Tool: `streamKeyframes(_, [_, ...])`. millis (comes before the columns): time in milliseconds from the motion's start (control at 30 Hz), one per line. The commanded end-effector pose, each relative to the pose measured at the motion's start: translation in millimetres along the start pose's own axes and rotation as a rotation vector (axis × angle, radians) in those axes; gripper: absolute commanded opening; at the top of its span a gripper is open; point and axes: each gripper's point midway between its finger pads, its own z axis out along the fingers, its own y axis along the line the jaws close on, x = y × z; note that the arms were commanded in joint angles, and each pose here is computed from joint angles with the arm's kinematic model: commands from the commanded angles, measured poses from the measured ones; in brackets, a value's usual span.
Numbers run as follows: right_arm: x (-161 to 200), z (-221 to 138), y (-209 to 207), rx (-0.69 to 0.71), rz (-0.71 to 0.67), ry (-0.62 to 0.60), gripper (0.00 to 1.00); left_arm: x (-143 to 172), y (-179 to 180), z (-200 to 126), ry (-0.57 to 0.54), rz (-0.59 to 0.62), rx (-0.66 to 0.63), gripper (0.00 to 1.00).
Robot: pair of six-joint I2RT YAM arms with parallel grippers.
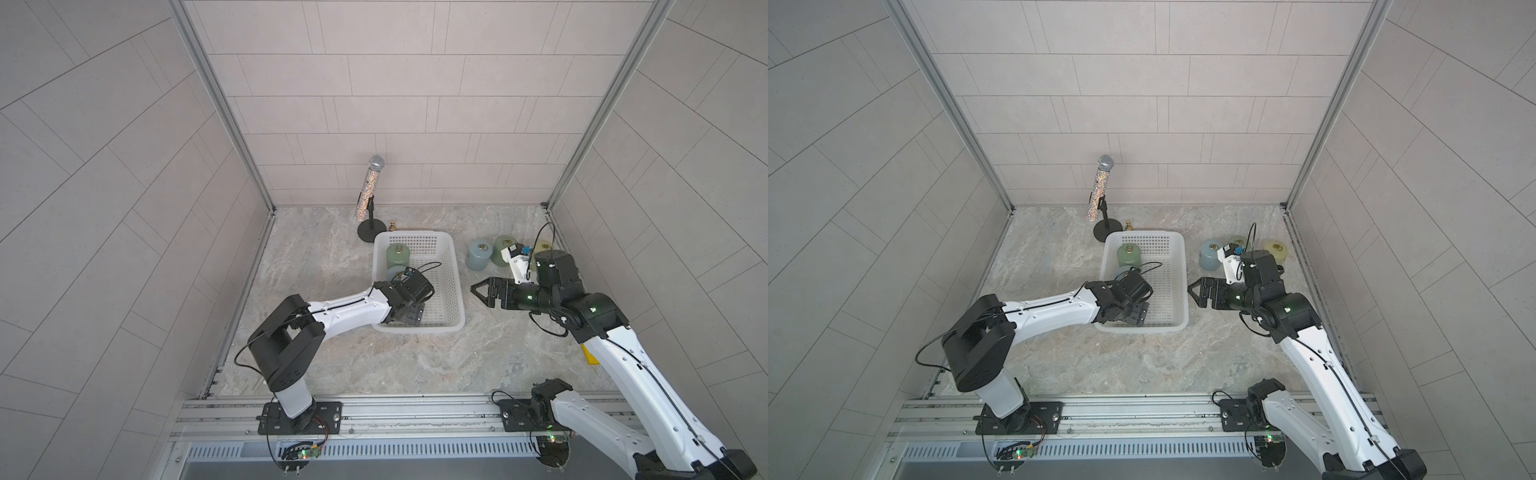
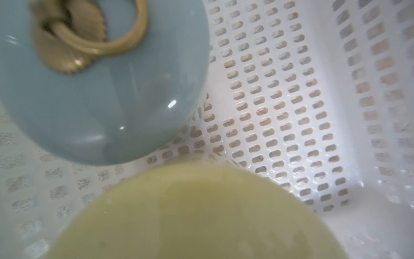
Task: Take the tea canister out of the basket
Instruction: Pick up the tea canister from the basket, then place the tea canister at the center of the board.
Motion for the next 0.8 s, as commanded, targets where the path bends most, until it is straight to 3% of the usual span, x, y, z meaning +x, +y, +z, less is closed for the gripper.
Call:
streamKeyframes(0, [-6, -4, 6, -0.011, -0.014, -0.026, 1.0, -24, -5, -32, -0.075, -0.008, 0.038, 0.78])
streamKeyframes(433, [-8, 2, 23, -0.045, -0.063, -0.024, 1.0, -65, -3, -107, -0.167, -0.021, 0.073, 0.79])
streamKeyframes(633, [-10, 10, 41, -0.069, -0.115, -0.012, 1.0, -86, 14, -145, -0.271, -0.032, 0.043, 0.8])
streamKeyframes(767, [-9, 19, 58, -0.095, -0.155, 0.007, 1.0, -97, 34, -160, -0.285, -0.052, 0.012, 0.8])
